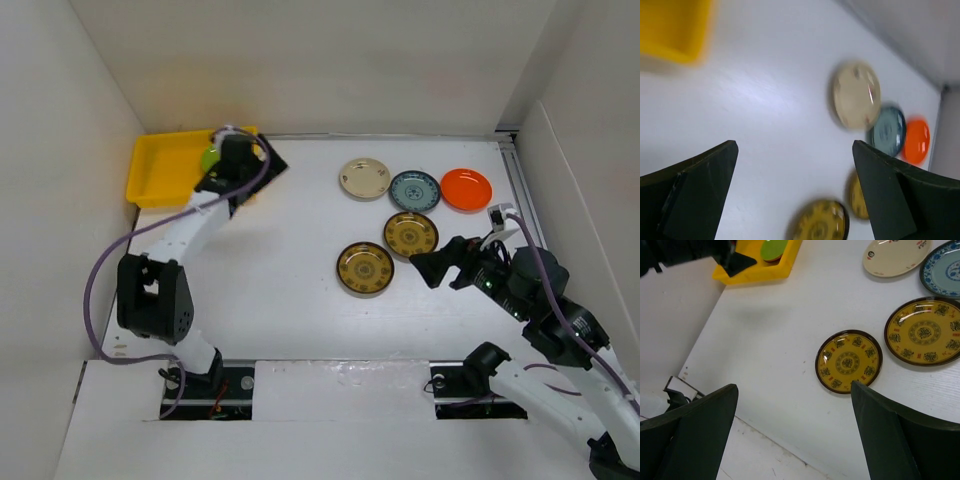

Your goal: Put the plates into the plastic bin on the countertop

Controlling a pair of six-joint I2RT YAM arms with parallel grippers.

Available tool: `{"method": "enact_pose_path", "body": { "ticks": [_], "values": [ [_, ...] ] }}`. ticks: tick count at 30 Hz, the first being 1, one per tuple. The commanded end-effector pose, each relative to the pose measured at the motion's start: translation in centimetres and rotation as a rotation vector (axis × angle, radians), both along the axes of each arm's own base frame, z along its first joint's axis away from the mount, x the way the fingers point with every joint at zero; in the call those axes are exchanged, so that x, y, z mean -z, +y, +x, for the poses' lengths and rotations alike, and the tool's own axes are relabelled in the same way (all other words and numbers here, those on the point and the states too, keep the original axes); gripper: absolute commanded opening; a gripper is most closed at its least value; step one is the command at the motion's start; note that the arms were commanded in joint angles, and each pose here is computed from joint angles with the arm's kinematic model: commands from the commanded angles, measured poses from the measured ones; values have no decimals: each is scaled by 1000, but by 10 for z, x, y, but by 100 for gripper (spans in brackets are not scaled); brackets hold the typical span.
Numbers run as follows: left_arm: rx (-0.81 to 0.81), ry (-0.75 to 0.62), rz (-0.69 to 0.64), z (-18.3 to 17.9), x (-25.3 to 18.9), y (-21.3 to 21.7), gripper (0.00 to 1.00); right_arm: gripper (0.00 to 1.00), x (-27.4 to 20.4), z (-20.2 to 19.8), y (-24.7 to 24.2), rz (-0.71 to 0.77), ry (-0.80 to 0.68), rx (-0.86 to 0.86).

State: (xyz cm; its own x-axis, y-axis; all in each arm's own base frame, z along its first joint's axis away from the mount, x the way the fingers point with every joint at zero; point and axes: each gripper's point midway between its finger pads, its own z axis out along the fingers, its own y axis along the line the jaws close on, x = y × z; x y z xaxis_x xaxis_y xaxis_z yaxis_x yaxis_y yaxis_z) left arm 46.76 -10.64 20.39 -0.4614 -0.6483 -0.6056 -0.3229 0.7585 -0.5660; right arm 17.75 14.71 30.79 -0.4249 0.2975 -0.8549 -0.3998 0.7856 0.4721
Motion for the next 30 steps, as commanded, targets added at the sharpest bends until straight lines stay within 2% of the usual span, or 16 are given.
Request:
{"method": "enact_pose_path", "body": {
  "ticks": [1,2,3,4,9,12,16,17,21,28,30],
  "values": [
    [240,32,7,-54,49,-77,100,100,-19,6,2,37,-64,12],
    [281,-2,-8,-60,51,-92,100,100,-17,8,3,32,-57,12],
    [394,-13,-38,-77,57,-122,100,100,-21,7,2,30,-69,10],
    [426,13,-40,-91,77,-128,100,100,-17,8,3,19,-55,10],
    [648,35,-75,-131,114,-179,98,100,-16,6,9,28,-57,-24],
    [709,82,-75,-148,136,-190,98,100,-13,6,9,39,-54,-22],
    [742,133,-90,-164,162,-195,89,100,-6,5,9,34,-46,-22],
    [741,142,-88,-165,166,-195,80,100,-6,5,9,34,-46,-22],
    [747,185,-77,-174,184,-192,58,100,-9,4,8,46,-49,-21],
    [743,232,-64,-184,204,-185,26,100,-8,3,8,46,-47,-21],
    [743,232,-64,-184,204,-185,9,100,-11,4,8,52,-56,-21]
  ]
}}
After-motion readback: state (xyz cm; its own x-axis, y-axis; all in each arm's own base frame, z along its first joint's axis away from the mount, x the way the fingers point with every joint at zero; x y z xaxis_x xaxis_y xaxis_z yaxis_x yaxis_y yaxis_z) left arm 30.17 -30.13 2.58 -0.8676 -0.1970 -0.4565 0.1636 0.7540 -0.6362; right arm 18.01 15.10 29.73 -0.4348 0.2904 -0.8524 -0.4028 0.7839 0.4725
